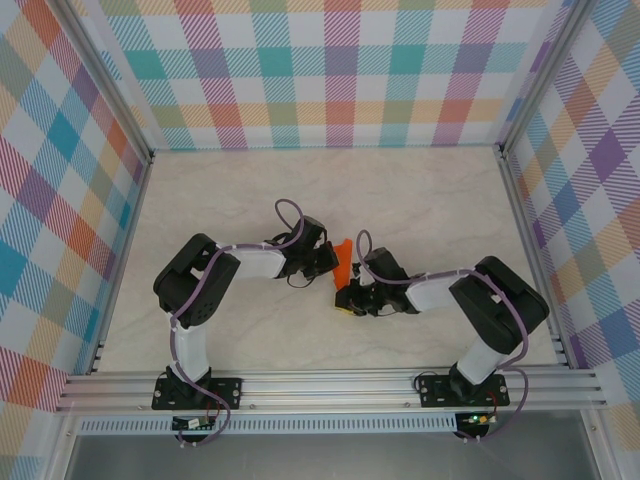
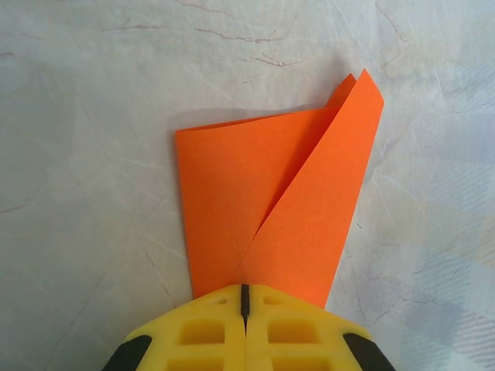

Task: Fold a paper plane with a square sheet of paper (fold left side to right side)
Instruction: Fold the wing for the fifth time at the center of the table, then move the paper plane to the center of the table.

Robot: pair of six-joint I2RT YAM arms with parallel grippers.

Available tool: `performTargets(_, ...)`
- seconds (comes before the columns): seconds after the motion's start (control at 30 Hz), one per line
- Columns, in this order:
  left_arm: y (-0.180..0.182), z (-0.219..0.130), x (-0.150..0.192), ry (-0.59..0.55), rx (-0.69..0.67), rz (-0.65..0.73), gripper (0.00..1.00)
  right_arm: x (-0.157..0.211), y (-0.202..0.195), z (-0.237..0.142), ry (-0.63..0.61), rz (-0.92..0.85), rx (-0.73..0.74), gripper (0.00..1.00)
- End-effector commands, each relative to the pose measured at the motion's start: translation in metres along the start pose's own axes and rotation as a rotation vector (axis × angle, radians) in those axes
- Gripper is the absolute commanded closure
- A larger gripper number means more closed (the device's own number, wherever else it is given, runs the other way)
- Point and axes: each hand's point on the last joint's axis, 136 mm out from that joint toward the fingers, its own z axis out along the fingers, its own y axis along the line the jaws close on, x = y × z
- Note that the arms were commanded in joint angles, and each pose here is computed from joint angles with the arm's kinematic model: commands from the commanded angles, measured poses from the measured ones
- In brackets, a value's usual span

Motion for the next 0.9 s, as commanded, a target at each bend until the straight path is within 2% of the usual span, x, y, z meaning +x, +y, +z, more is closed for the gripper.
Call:
performTargets(0.0,0.079,0.011,0.020,0.044,-0.271,-0.031,1.00,0.065,-0.061,-0.003,0.180,0.183,0.161,0.83)
performTargets(0.1,0.072,0.010,0.018,0.043,-0.243,-0.029,1.00,0.071,-0.058,-0.011,0.171,0.171,0.135,0.83)
performTargets(0.2,0.051,0.008,0.011,0.038,-0.163,-0.024,1.00,0.068,-0.041,-0.030,0.138,0.078,0.132,0.82)
performTargets(0.27,0.029,0.004,0.005,0.040,-0.088,-0.016,1.00,0.060,-0.029,-0.048,0.089,-0.007,0.166,0.77)
performTargets(0.4,-0.025,-0.022,-0.018,0.015,0.088,0.015,0.87,0.035,-0.009,-0.093,-0.056,-0.140,0.241,0.66)
performTargets(0.53,-0.056,-0.066,-0.043,-0.057,0.171,0.054,0.74,0.013,0.002,-0.121,-0.152,-0.239,0.354,0.60)
performTargets(0.67,-0.046,-0.109,-0.056,-0.148,0.134,0.058,0.63,-0.007,0.015,-0.124,-0.197,-0.298,0.409,0.51)
performTargets(0.87,0.019,-0.167,-0.046,-0.324,-0.084,0.040,0.52,-0.038,0.030,-0.098,-0.195,-0.405,0.599,0.30)
